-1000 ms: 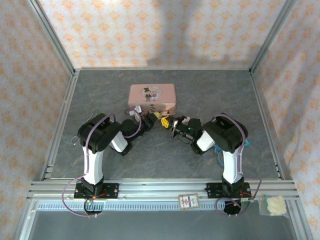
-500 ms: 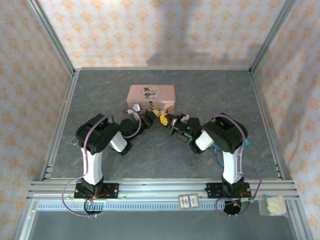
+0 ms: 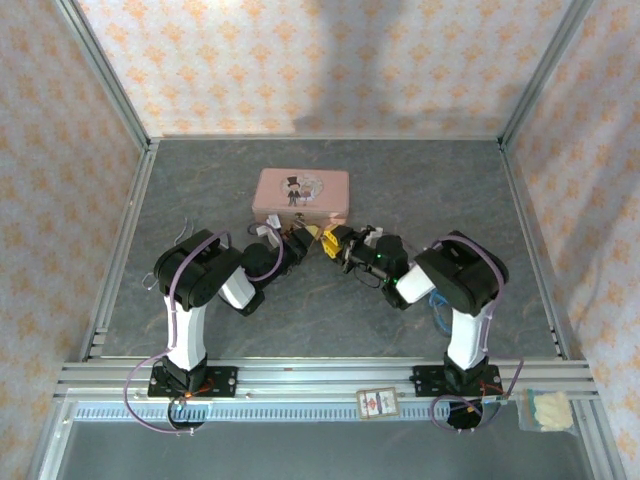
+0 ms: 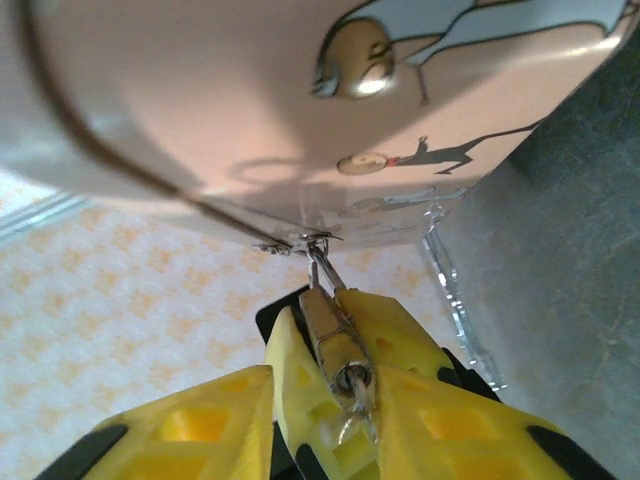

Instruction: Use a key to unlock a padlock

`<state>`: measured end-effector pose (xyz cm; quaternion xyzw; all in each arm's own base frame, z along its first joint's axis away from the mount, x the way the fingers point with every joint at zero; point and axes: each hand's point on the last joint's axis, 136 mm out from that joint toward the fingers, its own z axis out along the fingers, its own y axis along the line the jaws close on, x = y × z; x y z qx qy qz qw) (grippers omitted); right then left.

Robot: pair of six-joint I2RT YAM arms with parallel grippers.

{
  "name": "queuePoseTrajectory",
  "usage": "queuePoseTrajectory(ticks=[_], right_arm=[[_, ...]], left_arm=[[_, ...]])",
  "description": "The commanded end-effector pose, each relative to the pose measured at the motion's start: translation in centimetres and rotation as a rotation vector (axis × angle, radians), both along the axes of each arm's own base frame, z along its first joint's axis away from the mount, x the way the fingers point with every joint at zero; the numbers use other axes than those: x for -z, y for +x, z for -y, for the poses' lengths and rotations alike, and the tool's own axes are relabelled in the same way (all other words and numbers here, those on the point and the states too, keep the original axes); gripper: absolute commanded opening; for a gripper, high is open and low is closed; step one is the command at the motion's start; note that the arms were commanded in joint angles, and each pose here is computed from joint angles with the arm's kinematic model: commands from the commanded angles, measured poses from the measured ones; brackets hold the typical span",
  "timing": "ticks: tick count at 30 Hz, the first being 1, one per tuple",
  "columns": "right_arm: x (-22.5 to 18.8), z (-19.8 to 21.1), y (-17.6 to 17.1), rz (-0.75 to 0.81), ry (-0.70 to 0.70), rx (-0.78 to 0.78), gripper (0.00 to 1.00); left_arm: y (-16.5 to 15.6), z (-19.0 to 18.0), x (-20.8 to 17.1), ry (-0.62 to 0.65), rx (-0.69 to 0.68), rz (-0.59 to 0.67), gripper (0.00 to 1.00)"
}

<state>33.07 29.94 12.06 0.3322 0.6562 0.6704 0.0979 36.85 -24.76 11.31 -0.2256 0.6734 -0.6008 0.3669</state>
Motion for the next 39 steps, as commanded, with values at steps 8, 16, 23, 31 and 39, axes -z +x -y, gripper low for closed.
queuePoseTrajectory(ticks=[8,16,23,31,39], right_arm=[[2.6,3.8,0.3,0.161,-0.587,0.029,0.44],[1.2,7.3,0.2,0.311,-1.026,0.03,0.45],[-0.3,6.5,-0.1,0.438,-1.224,-0.068,0.46],[-1.3,2.6,-1.0,0.567,-1.314,-0.21,0.5],[0.4,-3.6,-2.6,0.682,-1.505,-0.429,0.57]], left_arm=[[0.0,-0.3,-0.6,-0.022,-0.019,0.01,0.0],[-1.3,-1.1,4.8,0.137,-0.024,-0.177,0.0],[-2.3,-1.2,6.3,0.14,-0.026,-0.229,0.11],[-4.0,-4.4,5.9,0.138,-0.09,-0.266,0.53],[-4.0,-10.8,4.5,0.24,-0.232,-0.287,0.58]])
